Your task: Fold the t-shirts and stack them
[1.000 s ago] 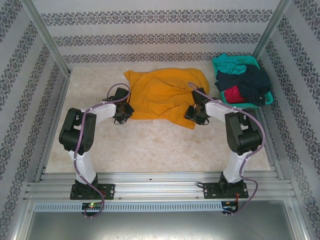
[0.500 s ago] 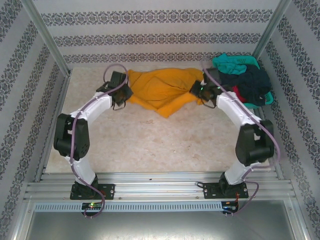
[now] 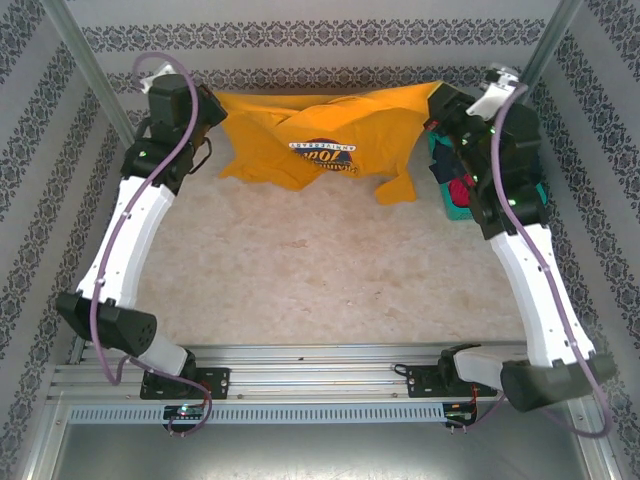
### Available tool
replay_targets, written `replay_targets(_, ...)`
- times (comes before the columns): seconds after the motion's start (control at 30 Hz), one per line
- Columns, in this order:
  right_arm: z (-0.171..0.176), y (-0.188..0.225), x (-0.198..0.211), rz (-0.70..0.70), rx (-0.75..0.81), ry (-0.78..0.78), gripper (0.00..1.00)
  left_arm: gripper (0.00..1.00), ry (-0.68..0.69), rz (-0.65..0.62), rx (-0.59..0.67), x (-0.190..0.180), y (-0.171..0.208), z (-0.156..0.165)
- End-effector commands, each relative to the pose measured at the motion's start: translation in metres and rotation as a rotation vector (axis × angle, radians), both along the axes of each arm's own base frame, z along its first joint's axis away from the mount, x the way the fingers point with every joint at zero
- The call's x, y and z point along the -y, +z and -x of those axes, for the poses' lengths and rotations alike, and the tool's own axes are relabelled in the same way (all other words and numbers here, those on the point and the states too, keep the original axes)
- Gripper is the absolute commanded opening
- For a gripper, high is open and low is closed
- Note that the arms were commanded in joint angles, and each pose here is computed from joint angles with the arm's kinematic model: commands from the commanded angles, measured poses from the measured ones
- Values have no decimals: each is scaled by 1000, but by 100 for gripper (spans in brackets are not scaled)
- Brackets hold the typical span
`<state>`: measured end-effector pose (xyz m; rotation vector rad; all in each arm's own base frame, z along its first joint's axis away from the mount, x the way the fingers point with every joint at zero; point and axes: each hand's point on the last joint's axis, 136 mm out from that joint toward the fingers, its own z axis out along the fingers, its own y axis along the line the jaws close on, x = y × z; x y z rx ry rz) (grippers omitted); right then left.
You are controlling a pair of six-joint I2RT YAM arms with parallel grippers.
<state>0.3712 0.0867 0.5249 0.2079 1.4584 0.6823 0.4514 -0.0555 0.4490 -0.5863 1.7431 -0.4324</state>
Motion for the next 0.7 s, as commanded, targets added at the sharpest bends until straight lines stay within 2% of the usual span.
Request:
replay_targets(0.0,25,33,5,17,126,-22,0,0,38,-61,22,-16,23,27)
replay_targets(0.07,31,41,5,32,147,-18,0,0,34,-58,33,-17,28,33)
replay_targets(0.17,21,36,5,59,111,-29,0,0,36,-71,36,-17,29,32)
replay_targets(0.3,-15,8,-1,67,23,-15,0,0,71,-95,18,-25,21,22)
replay_targets(0.4,-44,-8,-13,63,-16,20,0,0,108,-30,-6,-43,6,17)
replay_targets(0.5,-72,-15,-26,73,-35,71,0,0,155,-18,7,-62,8,18)
replay_targets(0.67,-103,16,-47,84,41,164,0,0,210,-81,53,-83,43,35)
